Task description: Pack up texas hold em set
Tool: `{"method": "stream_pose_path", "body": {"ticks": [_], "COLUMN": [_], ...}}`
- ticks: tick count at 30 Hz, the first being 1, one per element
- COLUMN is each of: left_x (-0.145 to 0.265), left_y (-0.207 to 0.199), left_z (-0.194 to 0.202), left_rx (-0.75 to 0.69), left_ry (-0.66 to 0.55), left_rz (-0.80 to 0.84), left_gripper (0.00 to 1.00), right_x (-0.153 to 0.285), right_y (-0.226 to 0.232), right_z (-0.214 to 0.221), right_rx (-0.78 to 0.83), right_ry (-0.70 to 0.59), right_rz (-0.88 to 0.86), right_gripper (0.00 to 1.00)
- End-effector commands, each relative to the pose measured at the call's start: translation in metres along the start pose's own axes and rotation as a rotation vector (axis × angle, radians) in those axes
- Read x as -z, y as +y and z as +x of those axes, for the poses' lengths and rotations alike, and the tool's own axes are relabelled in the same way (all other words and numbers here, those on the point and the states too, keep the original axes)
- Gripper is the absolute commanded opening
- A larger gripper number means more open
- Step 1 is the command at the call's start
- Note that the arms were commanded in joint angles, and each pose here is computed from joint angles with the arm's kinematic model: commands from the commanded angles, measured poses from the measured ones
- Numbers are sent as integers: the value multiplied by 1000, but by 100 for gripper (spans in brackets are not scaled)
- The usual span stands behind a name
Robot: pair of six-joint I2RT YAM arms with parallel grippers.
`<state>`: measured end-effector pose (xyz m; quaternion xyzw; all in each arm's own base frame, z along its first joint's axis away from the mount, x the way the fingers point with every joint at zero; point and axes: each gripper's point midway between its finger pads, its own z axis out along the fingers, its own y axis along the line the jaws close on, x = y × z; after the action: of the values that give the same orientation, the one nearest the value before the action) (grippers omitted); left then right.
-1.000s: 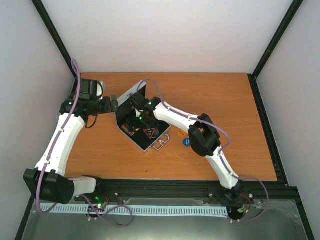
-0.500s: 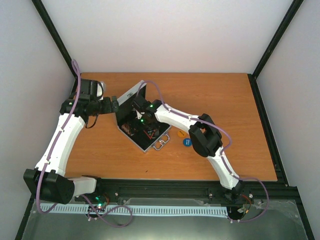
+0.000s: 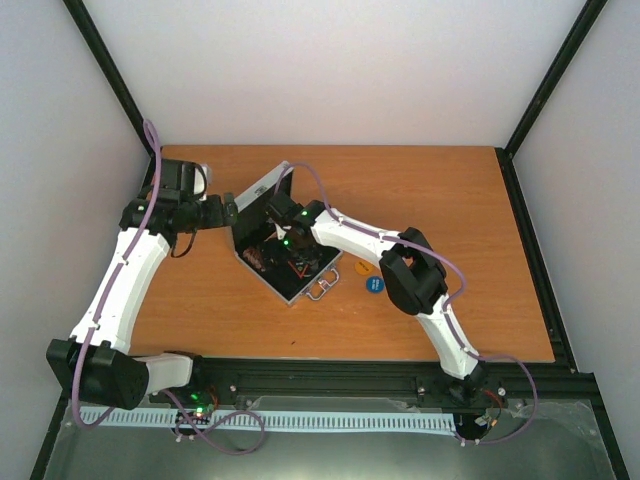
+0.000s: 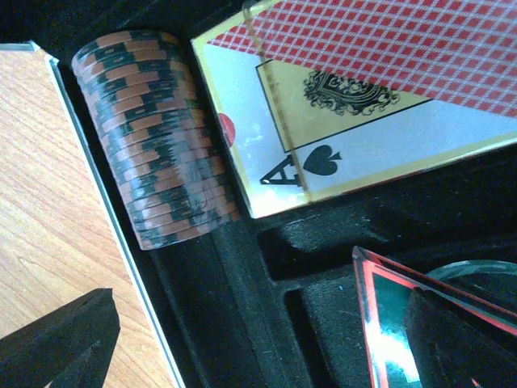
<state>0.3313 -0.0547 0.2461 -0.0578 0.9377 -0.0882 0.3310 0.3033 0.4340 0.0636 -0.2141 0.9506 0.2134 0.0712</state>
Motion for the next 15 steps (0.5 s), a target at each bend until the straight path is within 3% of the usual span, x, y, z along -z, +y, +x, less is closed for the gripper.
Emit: {"method": "stream_pose_path", "body": {"ticks": [1, 15], "left_x": [4, 1], "left_y": [0, 0], "left_z": [3, 3], "left_rx": [-11, -12], "left_ry": [1, 6], "left_rz": [3, 0], "left_gripper": [100, 100], "right_x": [13, -3], "right_y": [2, -8], "right_z": [-8, -21], "right_rx": [4, -10], "right_ry": [-42, -38], "right_rz": [40, 69], "right_gripper": [98, 99]}}
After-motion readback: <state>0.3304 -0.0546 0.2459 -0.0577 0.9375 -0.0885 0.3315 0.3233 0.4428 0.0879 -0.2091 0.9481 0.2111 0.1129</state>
